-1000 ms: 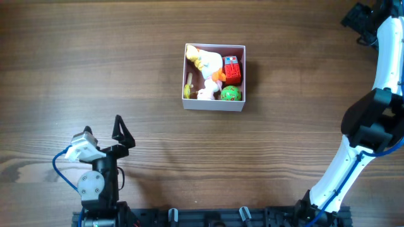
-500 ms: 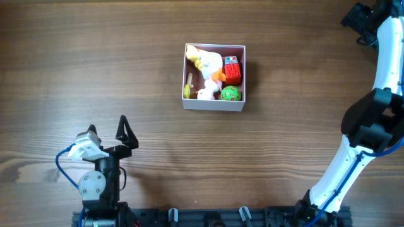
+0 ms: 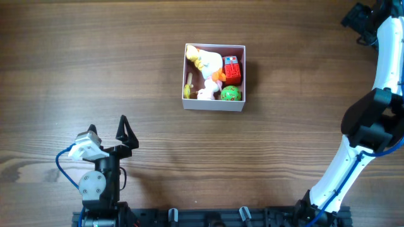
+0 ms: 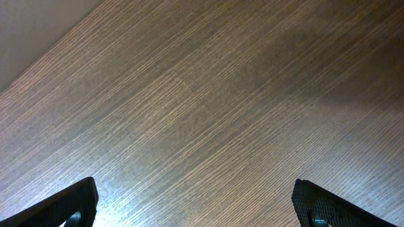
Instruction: Pack container
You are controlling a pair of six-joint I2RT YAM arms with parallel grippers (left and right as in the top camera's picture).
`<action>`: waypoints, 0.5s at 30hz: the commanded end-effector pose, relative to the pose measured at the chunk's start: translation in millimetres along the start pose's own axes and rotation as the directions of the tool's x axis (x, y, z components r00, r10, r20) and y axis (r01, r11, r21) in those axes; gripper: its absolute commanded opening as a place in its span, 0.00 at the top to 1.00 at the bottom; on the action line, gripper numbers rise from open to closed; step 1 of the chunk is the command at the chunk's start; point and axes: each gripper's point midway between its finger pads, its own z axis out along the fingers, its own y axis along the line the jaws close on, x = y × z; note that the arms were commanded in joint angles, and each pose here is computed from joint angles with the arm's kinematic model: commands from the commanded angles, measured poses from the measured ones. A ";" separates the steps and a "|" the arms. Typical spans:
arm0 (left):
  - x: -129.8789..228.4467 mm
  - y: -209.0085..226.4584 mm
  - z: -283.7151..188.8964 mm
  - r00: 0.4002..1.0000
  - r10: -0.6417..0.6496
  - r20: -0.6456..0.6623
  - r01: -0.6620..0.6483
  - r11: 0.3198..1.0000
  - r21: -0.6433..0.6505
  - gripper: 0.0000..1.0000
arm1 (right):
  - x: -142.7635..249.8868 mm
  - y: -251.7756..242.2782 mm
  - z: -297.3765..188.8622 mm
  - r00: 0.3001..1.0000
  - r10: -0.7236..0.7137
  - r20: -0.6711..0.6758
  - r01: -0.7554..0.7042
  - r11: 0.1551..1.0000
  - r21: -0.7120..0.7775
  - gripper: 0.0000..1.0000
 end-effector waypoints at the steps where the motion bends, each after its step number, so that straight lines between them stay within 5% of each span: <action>1: 2.7 -3.1 0.0 1.000 -0.006 -0.003 0.006 1.000 0.021 0.00 | 2.4 4.1 3.3 1.000 -0.002 -0.006 0.002 1.000 -0.006 0.00; 9: 2.7 -3.2 0.0 1.000 -0.006 -0.003 0.006 1.000 0.021 0.00 | -0.1 8.7 -6.4 1.000 -0.007 0.009 0.007 1.000 -0.016 0.00; 15: 2.7 -3.1 0.0 1.000 -0.006 -0.003 0.006 1.000 0.021 0.00 | -19.2 39.1 -89.3 0.988 -0.027 0.149 0.043 0.994 -0.104 0.00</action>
